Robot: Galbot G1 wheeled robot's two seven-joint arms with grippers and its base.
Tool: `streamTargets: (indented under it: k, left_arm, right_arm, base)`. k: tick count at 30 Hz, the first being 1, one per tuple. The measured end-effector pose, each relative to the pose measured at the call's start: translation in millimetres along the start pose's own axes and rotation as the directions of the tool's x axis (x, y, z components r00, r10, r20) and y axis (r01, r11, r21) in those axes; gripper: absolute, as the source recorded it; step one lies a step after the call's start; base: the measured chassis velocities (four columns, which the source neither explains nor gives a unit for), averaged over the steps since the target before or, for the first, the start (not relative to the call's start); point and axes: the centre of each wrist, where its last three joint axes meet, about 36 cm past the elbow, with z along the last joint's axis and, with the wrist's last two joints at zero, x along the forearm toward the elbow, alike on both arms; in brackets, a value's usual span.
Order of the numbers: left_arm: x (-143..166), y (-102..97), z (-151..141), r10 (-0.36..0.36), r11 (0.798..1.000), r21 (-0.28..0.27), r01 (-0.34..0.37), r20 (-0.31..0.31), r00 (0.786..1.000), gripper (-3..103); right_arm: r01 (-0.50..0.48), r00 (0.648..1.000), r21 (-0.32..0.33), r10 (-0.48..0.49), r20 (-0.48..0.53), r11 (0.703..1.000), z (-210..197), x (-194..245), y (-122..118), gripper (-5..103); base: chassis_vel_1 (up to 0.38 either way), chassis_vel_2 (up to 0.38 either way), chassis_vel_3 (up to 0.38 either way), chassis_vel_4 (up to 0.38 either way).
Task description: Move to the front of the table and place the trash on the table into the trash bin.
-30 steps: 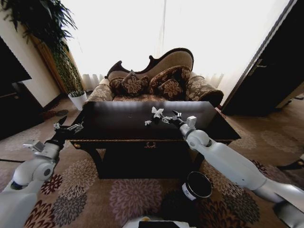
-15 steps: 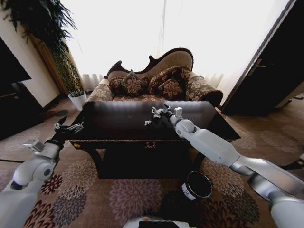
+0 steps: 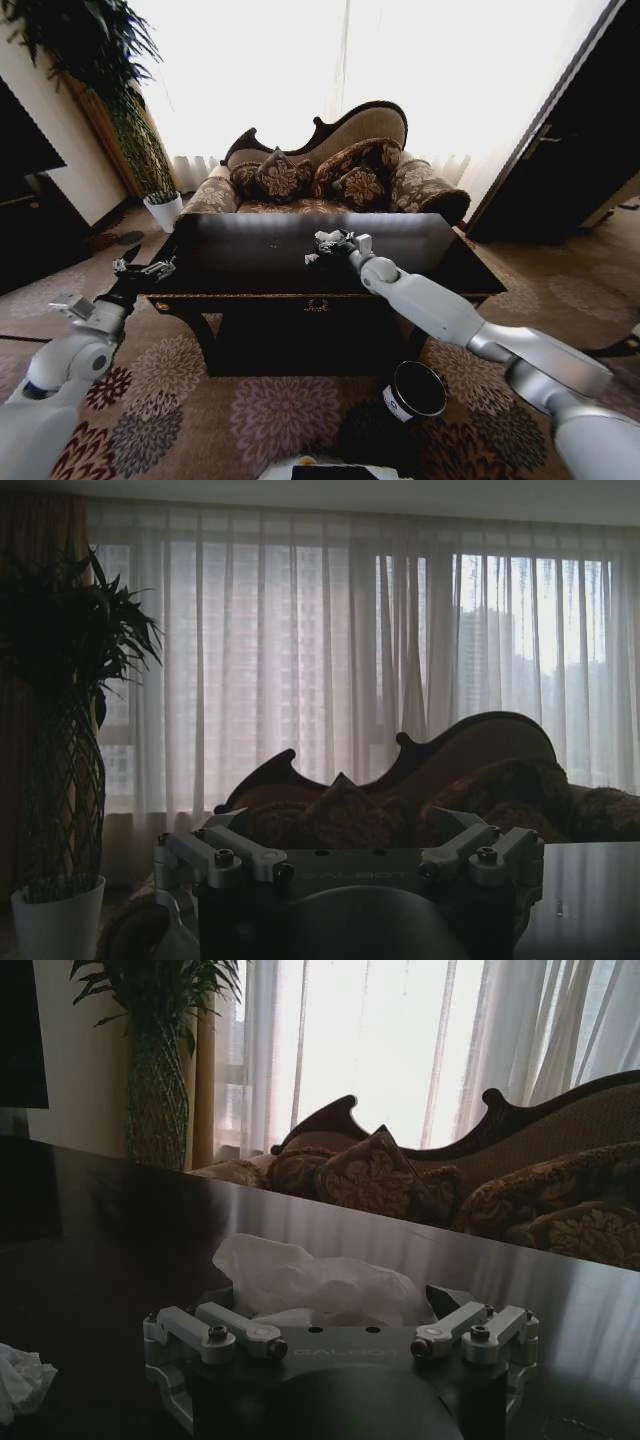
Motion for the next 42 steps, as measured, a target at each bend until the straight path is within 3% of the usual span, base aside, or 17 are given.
streamTargets:
  k: [5,7,9,13,15,19,21,24,26,31,34,42]
  left_arm:
    - [0,0.0,0,0.000,1.000,0.000,0.000,0.000,1.000,100]
    - [0,0.0,0,0.000,1.000,0.000,0.000,0.000,1.000,100]
    - [0,0.0,0,0.000,1.000,0.000,0.000,0.000,1.000,100]
    - [0,0.0,0,0.000,1.000,0.000,0.000,0.000,1.000,100]
    - [0,0.0,0,0.000,1.000,0.000,0.000,0.000,1.000,100]
    - [0,0.0,0,0.000,1.000,0.000,0.000,0.000,1.000,100]
    - [0,0.0,0,0.000,1.000,0.000,0.000,0.000,1.000,100]
    - [0,0.0,0,0.000,1.000,0.000,0.000,0.000,1.000,100]
    - [0,0.0,0,0.000,1.000,0.000,0.000,0.000,1.000,100]
    - [0,0.0,0,0.000,1.000,0.000,0.000,0.000,1.000,100]
    - [0,0.0,0,0.000,1.000,0.000,0.000,0.000,1.000,100]
    - [0,0.0,0,0.000,1.000,0.000,0.000,0.000,1.000,100]
  right_arm:
    - [-0.002,1.000,0.004,0.002,-0.015,1.000,4,-1,-6,103]
    - [0.002,1.000,0.003,-0.002,-0.014,1.000,5,-1,-7,94]
    - [0.004,1.000,0.003,-0.004,-0.013,1.000,5,0,-7,94]
    - [0.007,1.000,0.002,-0.007,-0.008,1.000,4,0,-6,73]
    - [0.007,1.000,0.002,-0.007,-0.007,1.000,4,0,-6,73]
    - [0.009,1.000,0.001,-0.009,-0.003,1.000,4,1,-5,51]
    - [0.008,1.000,0.000,-0.008,-0.002,1.000,4,1,-5,51]
    - [0.009,1.000,-0.005,-0.009,0.003,1.000,3,2,-4,35]
    - [0.009,1.000,-0.006,-0.009,0.004,1.000,3,3,-4,35]
    - [0.019,1.000,-0.014,-0.019,0.009,1.000,4,6,3,8]
    - [0.021,1.000,-0.015,-0.021,0.012,1.000,3,7,5,2]
    - [0.021,0.999,-0.028,-0.020,0.036,0.999,-7,14,6,2]
  base:
    - [0.000,0.000,0.000,0.000]
    - [0.000,0.000,0.000,0.000]
    - [0.000,0.000,0.000,0.000]
    - [0.000,0.000,0.000,0.000]
    - [0.000,0.000,0.000,0.000]
    - [0.000,0.000,0.000,0.000]
    - [0.000,0.000,0.000,0.000]
    - [0.000,0.000,0.000,0.000]
    - [0.000,0.000,0.000,0.000]
    - [0.000,0.000,0.000,0.000]
    - [0.000,0.000,0.000,0.000]
    - [0.000,0.000,0.000,0.000]
